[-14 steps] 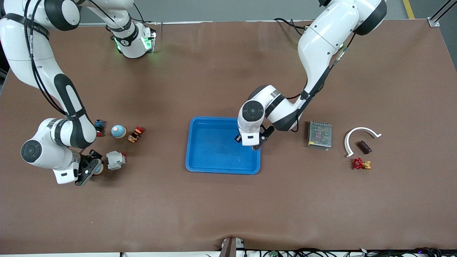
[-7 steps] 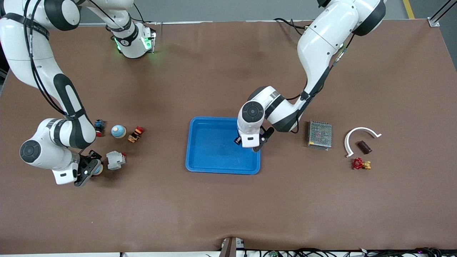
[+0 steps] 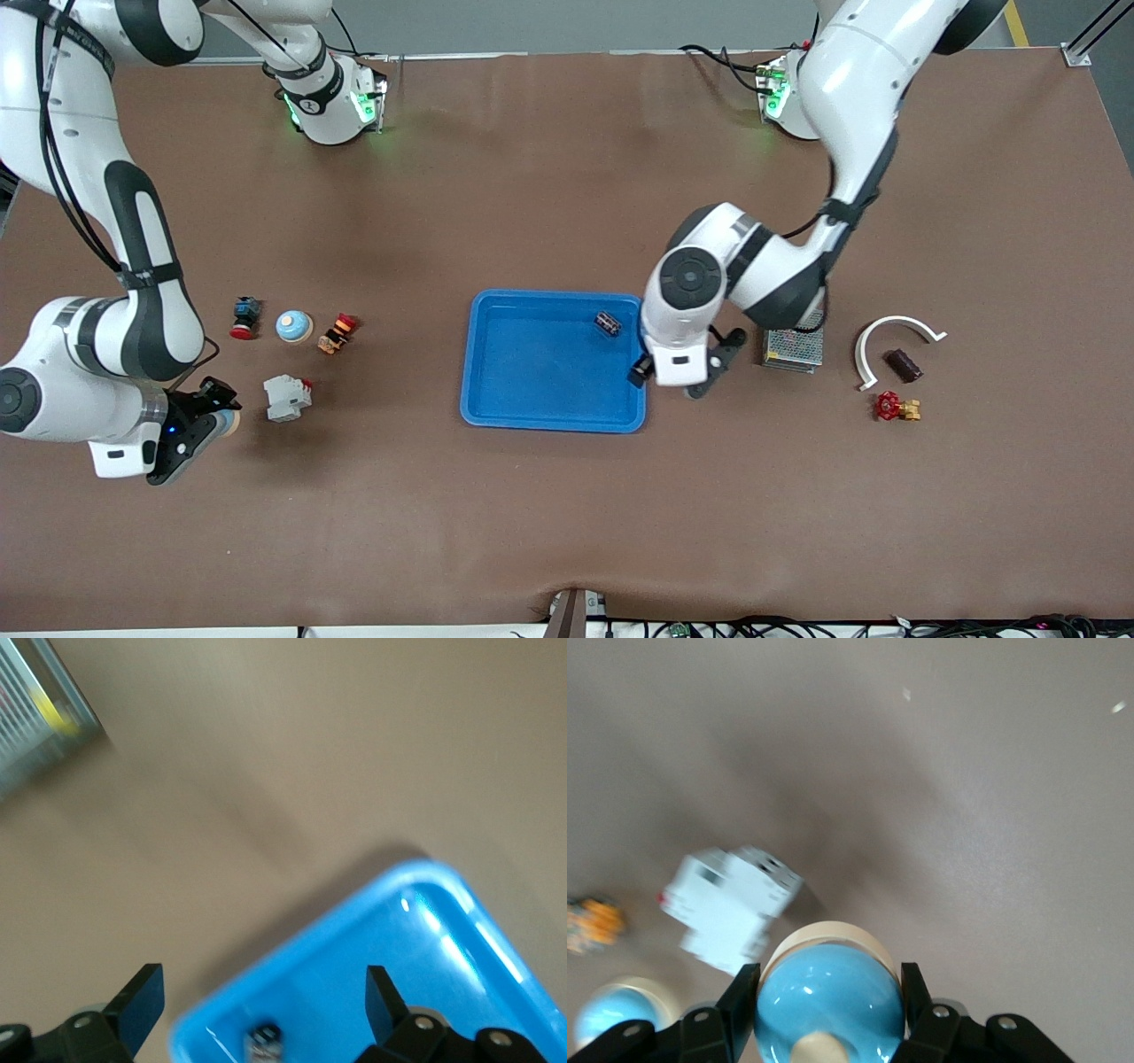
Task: Place electrolytic capacitor and blue bell in tray
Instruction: 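Release the capacitor in the tray while the right gripper lifts the bell, then grasp the second capacitor with the left gripper while the right gripper carries the bell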
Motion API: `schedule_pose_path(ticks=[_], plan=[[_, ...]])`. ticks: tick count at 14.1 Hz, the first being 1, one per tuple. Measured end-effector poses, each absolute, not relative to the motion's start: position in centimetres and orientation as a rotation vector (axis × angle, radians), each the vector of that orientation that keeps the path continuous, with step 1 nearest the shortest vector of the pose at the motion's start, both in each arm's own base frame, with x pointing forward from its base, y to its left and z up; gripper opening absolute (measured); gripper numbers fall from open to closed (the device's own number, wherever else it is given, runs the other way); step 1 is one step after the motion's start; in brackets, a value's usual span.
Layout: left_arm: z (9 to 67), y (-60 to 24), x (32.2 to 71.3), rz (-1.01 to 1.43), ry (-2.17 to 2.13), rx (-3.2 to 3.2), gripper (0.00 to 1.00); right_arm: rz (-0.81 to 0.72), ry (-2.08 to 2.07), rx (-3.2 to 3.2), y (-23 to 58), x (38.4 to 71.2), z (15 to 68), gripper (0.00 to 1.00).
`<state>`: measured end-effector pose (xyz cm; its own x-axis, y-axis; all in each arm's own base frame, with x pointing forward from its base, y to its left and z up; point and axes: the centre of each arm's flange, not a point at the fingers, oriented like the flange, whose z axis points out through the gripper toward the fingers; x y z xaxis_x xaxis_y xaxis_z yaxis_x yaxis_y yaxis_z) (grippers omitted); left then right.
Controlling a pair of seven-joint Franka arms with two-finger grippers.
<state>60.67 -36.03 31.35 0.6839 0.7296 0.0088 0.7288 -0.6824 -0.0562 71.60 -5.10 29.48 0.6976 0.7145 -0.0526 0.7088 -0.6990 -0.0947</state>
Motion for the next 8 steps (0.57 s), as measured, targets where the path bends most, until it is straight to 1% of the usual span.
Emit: schedule_pose_path(ticks=[2,4,6,8], plan=[[33.6,-31.7,62.4,0.026,-1.123,-2.85,1.0,0.142,-1.025,-2.895,-1.0,71.4,33.4,0.68],[34.9,-27.3,63.9,0.045,-1.028,-2.866,1.0,0.169,-0.836,-2.918,4.2,70.4,36.7,0.68],[35.0,-22.9,65.2,0.078,-0.943,-2.881,1.0,0.182,-0.672,-2.93,8.9,69.3,38.7,0.68],[34.0,-19.0,65.9,0.118,-0.867,-2.892,1.0,0.2,-0.522,-2.958,12.8,68.5,39.6,0.68]])
